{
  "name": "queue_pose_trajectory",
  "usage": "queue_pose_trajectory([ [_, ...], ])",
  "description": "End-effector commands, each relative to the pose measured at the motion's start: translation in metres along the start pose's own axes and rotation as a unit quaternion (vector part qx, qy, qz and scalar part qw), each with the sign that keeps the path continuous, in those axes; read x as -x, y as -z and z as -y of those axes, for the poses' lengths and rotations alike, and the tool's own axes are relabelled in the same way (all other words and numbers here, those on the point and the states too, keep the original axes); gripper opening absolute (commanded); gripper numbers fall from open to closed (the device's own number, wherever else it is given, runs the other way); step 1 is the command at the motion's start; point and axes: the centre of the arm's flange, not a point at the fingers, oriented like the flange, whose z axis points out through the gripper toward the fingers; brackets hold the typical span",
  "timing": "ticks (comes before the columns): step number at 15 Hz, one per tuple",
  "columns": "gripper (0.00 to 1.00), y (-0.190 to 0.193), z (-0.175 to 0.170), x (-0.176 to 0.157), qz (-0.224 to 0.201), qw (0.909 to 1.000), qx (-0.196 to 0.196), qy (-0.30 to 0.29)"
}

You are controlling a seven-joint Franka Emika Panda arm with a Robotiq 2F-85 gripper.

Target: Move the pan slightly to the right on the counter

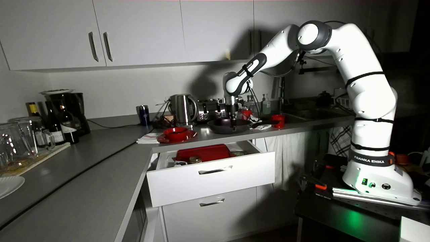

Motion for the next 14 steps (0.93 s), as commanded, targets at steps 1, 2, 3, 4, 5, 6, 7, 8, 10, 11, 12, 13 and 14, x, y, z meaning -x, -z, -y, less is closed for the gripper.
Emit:
queue_pose_trajectory([
  [1,0.07,-0.006,0.02,0.015,-0.002,0.9997,-0.022,-0.008],
  [2,0.07,-0.006,0.021,0.017,-0.001,0.9997,-0.022,-0.007],
  [3,0.07,-0.007,0.022,0.018,0.0,0.9997,-0.023,-0.007],
  [4,0.07,-0.008,0.023,0.02,0.001,0.9997,-0.024,-0.007],
  [5,0.07,-0.008,0.025,0.021,0.001,0.9997,-0.024,-0.007],
  [6,0.07,-0.009,0.026,0.023,0.002,0.9997,-0.023,-0.006],
  [7,0.07,-0.009,0.028,0.025,0.003,0.9997,-0.023,-0.006],
  [8,0.07,-0.01,0.029,0.027,0.004,0.9997,-0.023,-0.005],
  [10,0.07,-0.012,0.032,0.032,0.007,0.9997,-0.021,-0.003],
  [11,0.07,-0.013,0.032,0.036,0.009,0.9998,-0.016,0.0],
  [12,0.07,-0.014,0.033,0.04,0.015,0.9998,-0.013,0.009],
  [13,0.07,-0.014,0.033,0.044,0.022,0.9996,-0.009,0.018],
  [14,0.07,-0.013,0.031,0.048,0.029,0.9991,-0.007,0.031],
])
